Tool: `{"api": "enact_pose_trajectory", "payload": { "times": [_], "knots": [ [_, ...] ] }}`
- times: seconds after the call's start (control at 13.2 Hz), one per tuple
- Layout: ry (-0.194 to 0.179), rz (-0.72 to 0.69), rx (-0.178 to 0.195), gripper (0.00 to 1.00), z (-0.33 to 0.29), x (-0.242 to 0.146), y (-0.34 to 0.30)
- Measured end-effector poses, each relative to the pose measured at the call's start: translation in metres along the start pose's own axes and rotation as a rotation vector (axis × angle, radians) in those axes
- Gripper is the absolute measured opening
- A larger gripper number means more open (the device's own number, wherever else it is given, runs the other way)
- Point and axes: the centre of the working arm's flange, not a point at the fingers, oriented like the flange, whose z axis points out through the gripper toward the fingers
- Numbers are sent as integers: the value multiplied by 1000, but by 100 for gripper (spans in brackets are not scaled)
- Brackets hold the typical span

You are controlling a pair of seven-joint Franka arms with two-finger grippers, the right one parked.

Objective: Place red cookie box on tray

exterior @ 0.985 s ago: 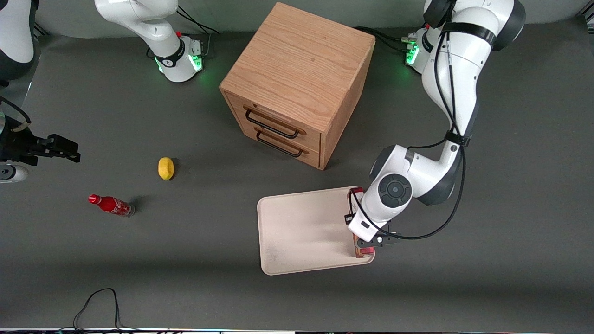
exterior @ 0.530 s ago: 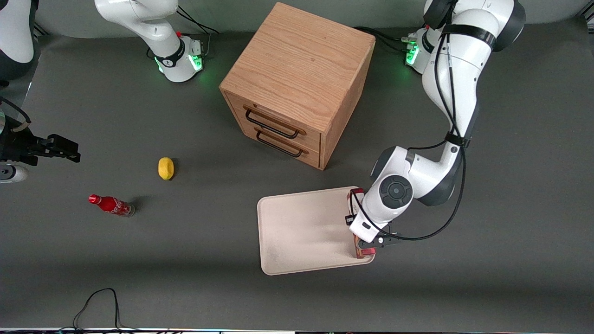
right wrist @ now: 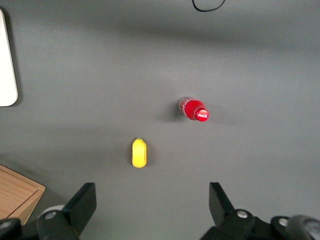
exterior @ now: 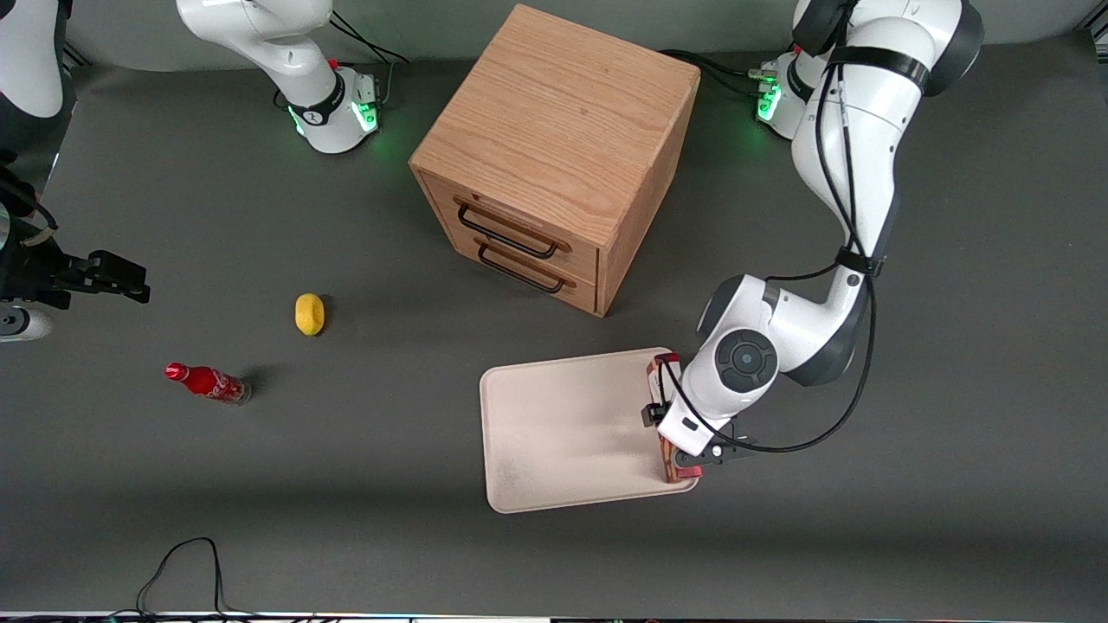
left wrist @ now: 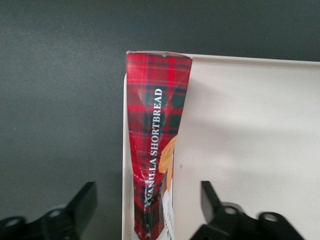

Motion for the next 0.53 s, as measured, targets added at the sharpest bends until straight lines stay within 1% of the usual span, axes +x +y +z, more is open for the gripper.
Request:
{"api": "enact_pose_trajectory", "payload": {
  "times": [0.15,0.23,0.3,0.38,0.45,0.53],
  "knots": [
    [-31,-2,29,100,-14,-1,-5],
    [-44,2,44,100,-35,-2,-9],
    [-39,10,48,100,-61,-3,-14],
    [-22,20,44,100,-91,-6,-21],
    [-5,33,44,100,-119,-14,-33],
    [2,49,53,100,-145,-26,-50]
  ]
}}
